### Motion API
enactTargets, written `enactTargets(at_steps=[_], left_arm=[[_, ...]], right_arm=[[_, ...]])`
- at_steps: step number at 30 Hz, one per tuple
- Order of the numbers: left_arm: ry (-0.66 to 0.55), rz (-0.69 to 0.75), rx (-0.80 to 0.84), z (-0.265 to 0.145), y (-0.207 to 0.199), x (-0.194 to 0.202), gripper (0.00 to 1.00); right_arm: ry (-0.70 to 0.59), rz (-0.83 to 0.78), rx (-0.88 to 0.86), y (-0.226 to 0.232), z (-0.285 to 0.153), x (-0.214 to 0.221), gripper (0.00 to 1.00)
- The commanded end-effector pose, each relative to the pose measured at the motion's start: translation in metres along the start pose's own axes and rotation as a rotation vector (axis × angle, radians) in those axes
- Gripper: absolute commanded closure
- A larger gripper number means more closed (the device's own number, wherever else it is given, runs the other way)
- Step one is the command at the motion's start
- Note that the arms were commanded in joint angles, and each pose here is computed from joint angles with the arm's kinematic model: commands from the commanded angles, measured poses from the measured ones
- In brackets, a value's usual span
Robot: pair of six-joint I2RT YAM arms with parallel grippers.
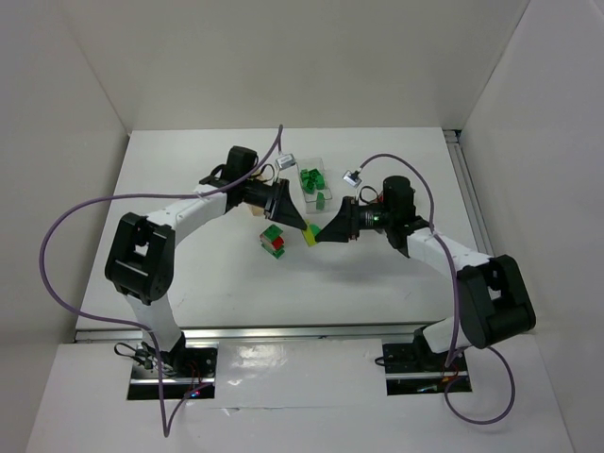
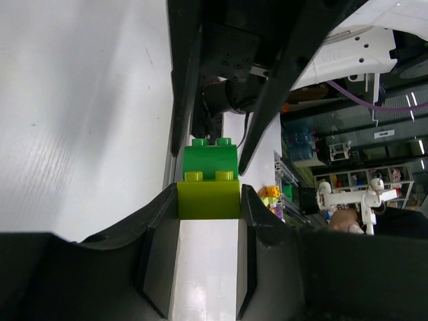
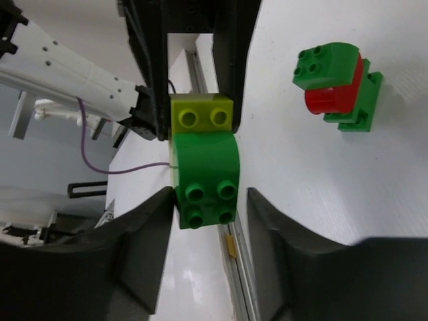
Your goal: Sort the legos into containers by color
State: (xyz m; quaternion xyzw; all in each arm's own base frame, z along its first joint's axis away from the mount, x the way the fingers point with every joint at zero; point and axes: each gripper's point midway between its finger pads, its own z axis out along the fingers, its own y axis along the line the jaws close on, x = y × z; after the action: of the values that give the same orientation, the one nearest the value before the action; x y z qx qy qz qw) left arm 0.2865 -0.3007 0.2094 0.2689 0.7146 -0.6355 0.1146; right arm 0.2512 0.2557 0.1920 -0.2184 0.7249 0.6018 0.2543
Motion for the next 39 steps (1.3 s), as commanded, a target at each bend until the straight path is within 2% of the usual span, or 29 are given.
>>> enactTargets(at_steps=[1, 4, 5, 7, 12, 14, 17, 20, 21, 22, 24, 25, 26, 27, 28, 29, 30, 33, 34, 35, 36, 39], left_arm=[[0.009, 0.118, 0.068, -0.003, -0.023, 0.002, 1.0], [0.009, 0.127, 0.068, -0.003, -0.022, 0.002, 1.0], [0.011, 0.128, 0.068, -0.004, -0.022, 0.003, 1.0], [0.005, 0.117, 0.062, -0.007, -0.02, 0.002, 1.0], [-0.025, 0.12, 0.068, -0.022, -0.016, -0.003, 1.0], [-0.043, 0.099, 0.053, -0.03, -0.01, -0.004, 1.0], [-0.077, 0.09, 0.028, -0.045, -0.005, -0.011, 1.0], [-0.091, 0.037, 0.015, -0.052, 0.003, -0.013, 1.0], [-0.109, 0.013, -0.014, -0.057, 0.008, -0.016, 1.0], [-0.133, -0.004, -0.045, -0.065, 0.011, -0.023, 1.0], [-0.203, -0.078, -0.211, -0.08, 0.037, -0.037, 1.0], [-0.227, -0.134, -0.306, -0.091, 0.04, -0.048, 1.0], [-0.262, -0.184, -0.411, -0.108, 0.054, -0.054, 1.0], [-0.318, -0.24, -0.609, -0.129, 0.081, -0.062, 1.0], [-0.341, -0.237, -0.686, -0.14, 0.083, -0.076, 1.0], [-0.358, -0.276, -0.778, -0.151, 0.089, -0.075, 1.0], [-0.397, -0.307, -0.956, -0.171, 0.11, -0.077, 1.0], [-0.441, -0.348, -1.105, -0.194, 0.133, -0.084, 1.0], [-0.443, -0.368, -1.127, -0.196, 0.14, -0.082, 1.0], [-0.448, -0.368, -1.148, -0.199, 0.149, -0.087, 1.0], [-0.453, -0.369, -1.176, -0.203, 0.155, -0.089, 1.0], [-0.461, -0.359, -1.213, -0.206, 0.171, -0.101, 1.0]], right_arm=[[-0.024, -0.069, -0.062, 0.011, 0.002, -0.006, 0.49], [-0.038, -0.076, -0.073, 0.014, 0.003, -0.009, 0.59], [-0.039, -0.068, -0.075, 0.013, 0.002, -0.007, 0.67], [-0.033, -0.056, -0.082, 0.015, 0.002, -0.006, 0.71], [-0.162, 0.011, 0.065, -0.012, -0.021, -0.013, 0.91], [-0.232, 0.041, 0.102, -0.019, -0.036, -0.023, 0.94], [-0.27, 0.049, 0.151, -0.027, -0.043, -0.027, 1.0], [-0.298, 0.051, 0.245, -0.042, -0.046, -0.037, 1.0], [-0.319, 0.083, 0.331, -0.057, -0.05, -0.04, 1.0], [-0.33, 0.043, 0.364, -0.054, -0.048, -0.056, 1.0], [-0.307, 0.007, 0.462, -0.068, -0.037, -0.062, 1.0], [-0.324, 0.031, 0.585, -0.085, -0.041, -0.065, 1.0], [-0.325, 0.009, 0.62, -0.086, -0.031, -0.082, 0.98], [-0.329, 0.006, 0.679, -0.094, -0.031, -0.087, 0.98], [-0.341, 0.028, 0.785, -0.109, -0.036, -0.09, 0.98], [-0.345, 0.019, 0.82, -0.113, -0.027, -0.104, 0.98], [-0.351, 0.021, 0.865, -0.119, -0.027, -0.109, 0.98], [-0.347, 0.019, 0.969, -0.142, -0.021, -0.123, 0.98], [-0.316, 0.02, 0.985, -0.146, -0.016, -0.121, 0.98], [-0.353, 0.007, 1.025, -0.148, -0.019, -0.14, 0.98], [-0.303, -0.011, 1.049, -0.158, -0.006, -0.131, 0.98], [-0.292, -0.06, 1.122, -0.167, 0.007, -0.137, 0.98]])
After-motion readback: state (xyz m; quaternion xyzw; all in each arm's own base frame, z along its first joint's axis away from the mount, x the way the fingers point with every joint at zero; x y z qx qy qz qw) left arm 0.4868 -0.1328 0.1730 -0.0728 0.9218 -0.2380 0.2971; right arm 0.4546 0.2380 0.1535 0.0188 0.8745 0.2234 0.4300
